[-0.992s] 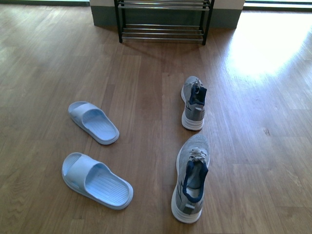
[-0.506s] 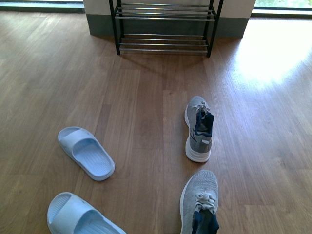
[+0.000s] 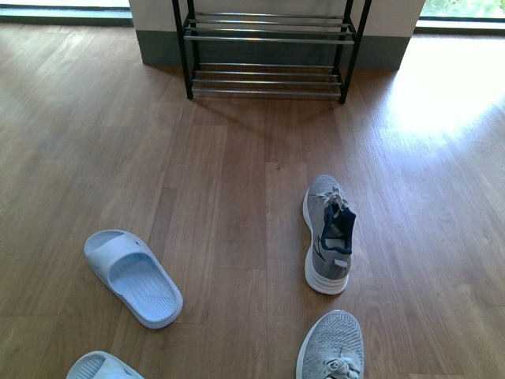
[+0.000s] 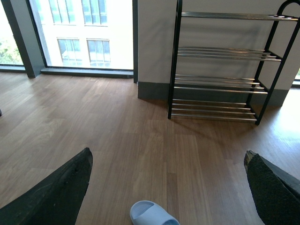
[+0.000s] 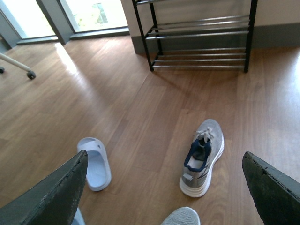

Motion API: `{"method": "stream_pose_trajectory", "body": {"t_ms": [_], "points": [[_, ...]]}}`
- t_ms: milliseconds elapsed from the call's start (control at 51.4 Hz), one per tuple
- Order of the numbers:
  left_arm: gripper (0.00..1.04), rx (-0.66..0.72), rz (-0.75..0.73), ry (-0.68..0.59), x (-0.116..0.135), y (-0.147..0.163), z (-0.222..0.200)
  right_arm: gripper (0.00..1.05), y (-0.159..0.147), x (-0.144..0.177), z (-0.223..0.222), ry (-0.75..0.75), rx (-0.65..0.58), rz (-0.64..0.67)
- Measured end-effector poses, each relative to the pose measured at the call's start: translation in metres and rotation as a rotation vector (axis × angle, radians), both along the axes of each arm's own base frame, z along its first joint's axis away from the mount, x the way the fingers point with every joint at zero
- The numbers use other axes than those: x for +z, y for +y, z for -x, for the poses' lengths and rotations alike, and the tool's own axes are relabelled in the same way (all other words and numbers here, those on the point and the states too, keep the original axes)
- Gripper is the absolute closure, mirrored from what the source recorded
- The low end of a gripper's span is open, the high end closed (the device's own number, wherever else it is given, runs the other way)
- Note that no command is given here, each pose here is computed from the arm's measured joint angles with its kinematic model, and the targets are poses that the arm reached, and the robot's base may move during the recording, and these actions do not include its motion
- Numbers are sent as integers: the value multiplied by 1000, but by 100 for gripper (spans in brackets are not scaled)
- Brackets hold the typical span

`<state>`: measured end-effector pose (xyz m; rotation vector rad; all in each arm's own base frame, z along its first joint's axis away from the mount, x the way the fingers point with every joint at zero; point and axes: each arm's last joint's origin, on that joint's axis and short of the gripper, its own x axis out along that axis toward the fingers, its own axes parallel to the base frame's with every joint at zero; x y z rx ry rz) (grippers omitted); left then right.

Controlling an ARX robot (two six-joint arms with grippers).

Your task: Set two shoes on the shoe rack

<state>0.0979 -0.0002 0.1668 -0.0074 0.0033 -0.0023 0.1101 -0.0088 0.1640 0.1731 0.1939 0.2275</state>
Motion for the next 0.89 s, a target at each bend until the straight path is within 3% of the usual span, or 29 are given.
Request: {"method": "stream_pose_trajectory", "body": {"t_ms": [97,233,370,467,603,895], "points": [[9,0,0,0,0,0,0,9,-11,16,-31,-12,-46,26],[9,0,0,0,0,0,0,9,-35,36,-114,-32,-162,189],[9,0,0,0,0,0,0,9,-59,-15,-206,169,-176,316],[9,0,0,-1,0,0,0,9,-67,-55,-241,300,-133,343],[9,0,0,0,0,0,0,9,-68,-96,-271,437,-60,322],[9,0,0,0,0,0,0,9,-60,-146,-315,577,-12,267]]}}
